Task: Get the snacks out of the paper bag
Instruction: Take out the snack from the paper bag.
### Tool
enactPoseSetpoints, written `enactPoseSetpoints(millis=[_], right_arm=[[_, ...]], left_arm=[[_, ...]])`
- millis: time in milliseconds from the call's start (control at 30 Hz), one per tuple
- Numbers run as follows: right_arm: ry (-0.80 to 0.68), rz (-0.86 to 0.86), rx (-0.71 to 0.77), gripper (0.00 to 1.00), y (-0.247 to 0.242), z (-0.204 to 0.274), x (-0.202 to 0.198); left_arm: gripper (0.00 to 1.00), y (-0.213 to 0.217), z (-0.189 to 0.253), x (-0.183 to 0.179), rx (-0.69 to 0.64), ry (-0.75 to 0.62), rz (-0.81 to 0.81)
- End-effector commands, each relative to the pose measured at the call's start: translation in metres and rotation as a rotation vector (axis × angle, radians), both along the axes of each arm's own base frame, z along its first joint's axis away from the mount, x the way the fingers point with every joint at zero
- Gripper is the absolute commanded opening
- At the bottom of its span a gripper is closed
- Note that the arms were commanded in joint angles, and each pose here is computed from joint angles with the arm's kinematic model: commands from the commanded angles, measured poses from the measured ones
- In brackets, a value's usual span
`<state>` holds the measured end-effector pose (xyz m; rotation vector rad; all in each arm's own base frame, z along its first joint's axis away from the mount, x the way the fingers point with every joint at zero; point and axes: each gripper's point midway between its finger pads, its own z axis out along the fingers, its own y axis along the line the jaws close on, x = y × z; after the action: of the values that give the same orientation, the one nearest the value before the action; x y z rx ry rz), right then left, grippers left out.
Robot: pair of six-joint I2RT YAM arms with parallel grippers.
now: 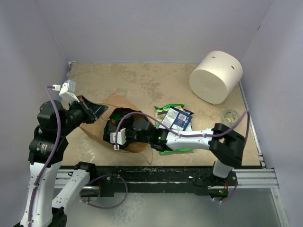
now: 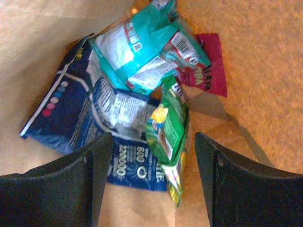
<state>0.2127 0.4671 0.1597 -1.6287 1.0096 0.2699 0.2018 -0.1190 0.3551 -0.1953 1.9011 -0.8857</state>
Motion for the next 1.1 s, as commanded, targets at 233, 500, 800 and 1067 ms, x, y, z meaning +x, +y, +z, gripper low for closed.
enactPoseSetpoints(millis=[233, 500, 800, 1067], right_arm=[[-0.116, -0.082, 0.111, 0.72, 0.04, 0.014, 0.049], [-0.106, -0.164, 0.109, 0.64, 0.058, -0.002, 0.075], [-0.086, -0.179, 0.124, 0.19, 0.058, 0.007, 0.079], [-0.007, -0.168, 0.151, 0.0, 0.045, 0.022, 0.067]], left_arm=[[0.0, -0.007, 0.032, -0.008, 0.004, -0.09, -0.065], [0.0, -0.008, 0.036, -0.013, 0.013, -0.105, -0.086], [0.0, -0.004, 0.035, -0.014, 0.022, -0.106, -0.064], [0.0, 0.011, 0.03, -0.017, 0.042, -0.091, 0.029]])
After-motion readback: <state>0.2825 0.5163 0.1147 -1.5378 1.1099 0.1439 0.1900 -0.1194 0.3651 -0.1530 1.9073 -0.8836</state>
